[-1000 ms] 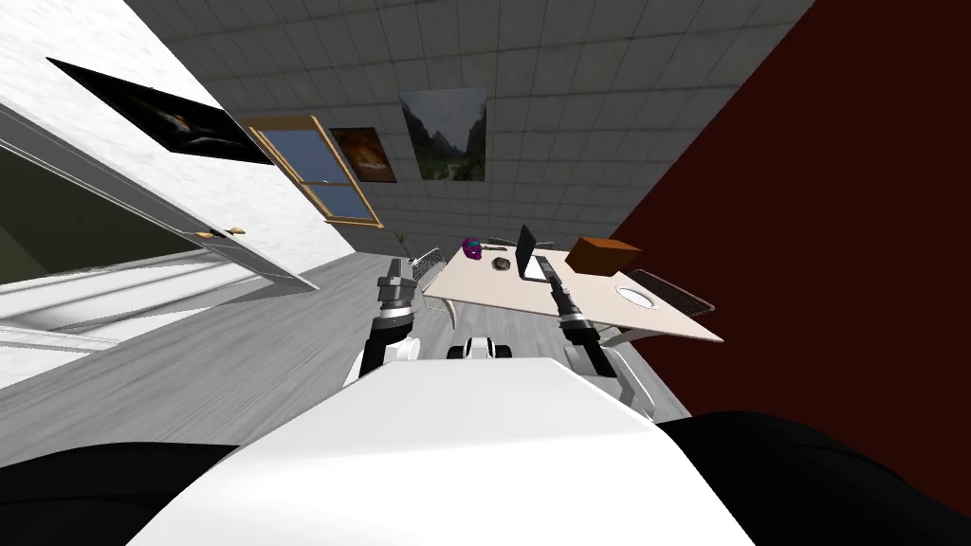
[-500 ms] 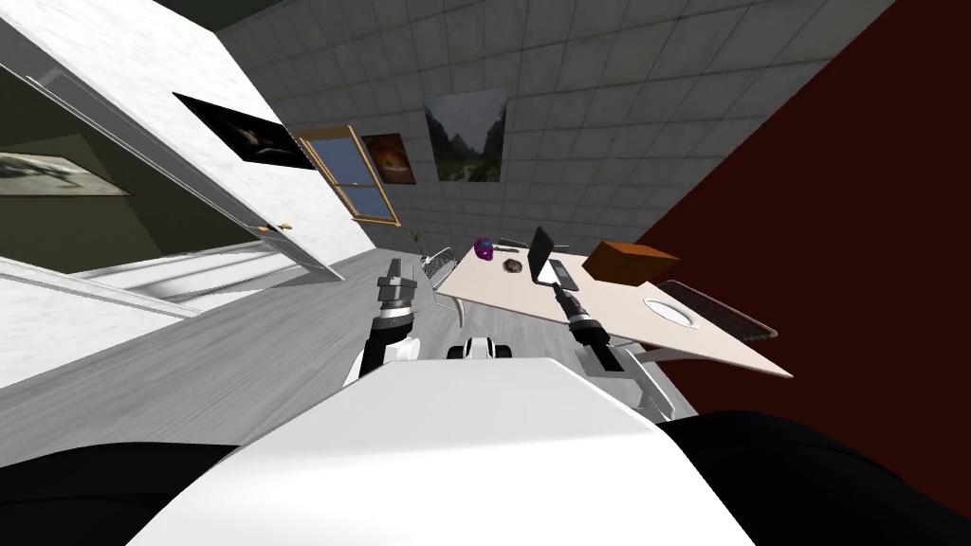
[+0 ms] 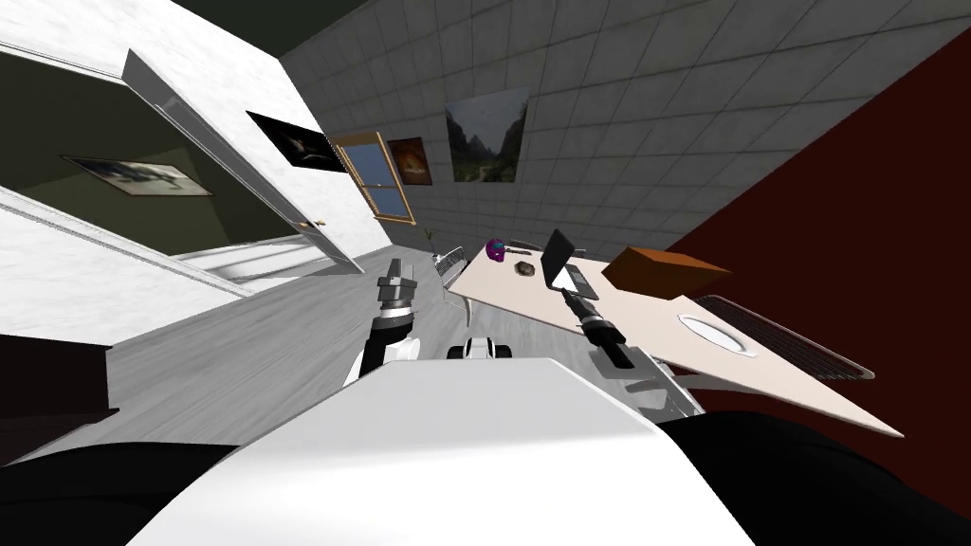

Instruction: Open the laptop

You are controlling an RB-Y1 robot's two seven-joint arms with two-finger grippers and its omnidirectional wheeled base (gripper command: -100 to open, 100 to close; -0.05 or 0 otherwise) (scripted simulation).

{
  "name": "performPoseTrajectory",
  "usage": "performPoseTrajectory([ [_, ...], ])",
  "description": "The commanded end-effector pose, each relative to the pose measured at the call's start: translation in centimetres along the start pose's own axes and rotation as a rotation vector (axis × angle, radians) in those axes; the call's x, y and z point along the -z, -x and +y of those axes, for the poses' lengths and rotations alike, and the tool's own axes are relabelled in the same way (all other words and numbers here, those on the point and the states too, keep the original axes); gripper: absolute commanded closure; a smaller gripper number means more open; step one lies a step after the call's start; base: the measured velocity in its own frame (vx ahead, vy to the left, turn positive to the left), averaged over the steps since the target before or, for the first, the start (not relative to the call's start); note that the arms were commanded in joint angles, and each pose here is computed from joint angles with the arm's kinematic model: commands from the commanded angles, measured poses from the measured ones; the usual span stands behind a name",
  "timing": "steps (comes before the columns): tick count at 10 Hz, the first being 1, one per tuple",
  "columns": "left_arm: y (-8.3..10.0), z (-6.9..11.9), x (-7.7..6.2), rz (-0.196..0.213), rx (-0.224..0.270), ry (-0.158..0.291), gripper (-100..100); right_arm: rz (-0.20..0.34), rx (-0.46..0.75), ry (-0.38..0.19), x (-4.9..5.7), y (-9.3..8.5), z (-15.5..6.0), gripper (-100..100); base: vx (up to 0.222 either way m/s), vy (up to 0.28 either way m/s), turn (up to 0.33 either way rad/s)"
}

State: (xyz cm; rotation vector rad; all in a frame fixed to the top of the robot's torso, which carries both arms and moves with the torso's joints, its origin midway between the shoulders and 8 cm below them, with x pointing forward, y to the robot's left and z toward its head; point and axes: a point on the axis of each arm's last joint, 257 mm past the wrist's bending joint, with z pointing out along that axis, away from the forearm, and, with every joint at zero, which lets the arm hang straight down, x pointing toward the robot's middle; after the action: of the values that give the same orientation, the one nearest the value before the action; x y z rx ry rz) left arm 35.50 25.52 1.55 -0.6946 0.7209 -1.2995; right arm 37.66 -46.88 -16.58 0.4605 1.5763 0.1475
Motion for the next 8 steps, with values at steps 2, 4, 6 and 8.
performPoseTrajectory([
  [2,0.0,0.0,0.0,0.0,0.0,0.0,0,0.035,0.166,-0.125,-0.1,1.0,-5.5,-100,0.024,0.051,0.121],
  [4,0.0,0.0,0.0,0.0,0.0,0.0,0,0.046,0.228,-0.173,-0.1,1.8,-7.6,-100,0.016,0.062,0.146],
  [6,0.0,0.0,0.0,0.0,0.0,0.0,0,0.061,0.35,-0.266,0.1,3.7,-11.7,-100,0.035,0.056,0.19],
  [8,0.0,0.0,0.0,0.0,0.0,0.0,0,0.067,0.409,-0.314,0.3,4.9,-13.6,-100,0.024,0.045,0.091],
])
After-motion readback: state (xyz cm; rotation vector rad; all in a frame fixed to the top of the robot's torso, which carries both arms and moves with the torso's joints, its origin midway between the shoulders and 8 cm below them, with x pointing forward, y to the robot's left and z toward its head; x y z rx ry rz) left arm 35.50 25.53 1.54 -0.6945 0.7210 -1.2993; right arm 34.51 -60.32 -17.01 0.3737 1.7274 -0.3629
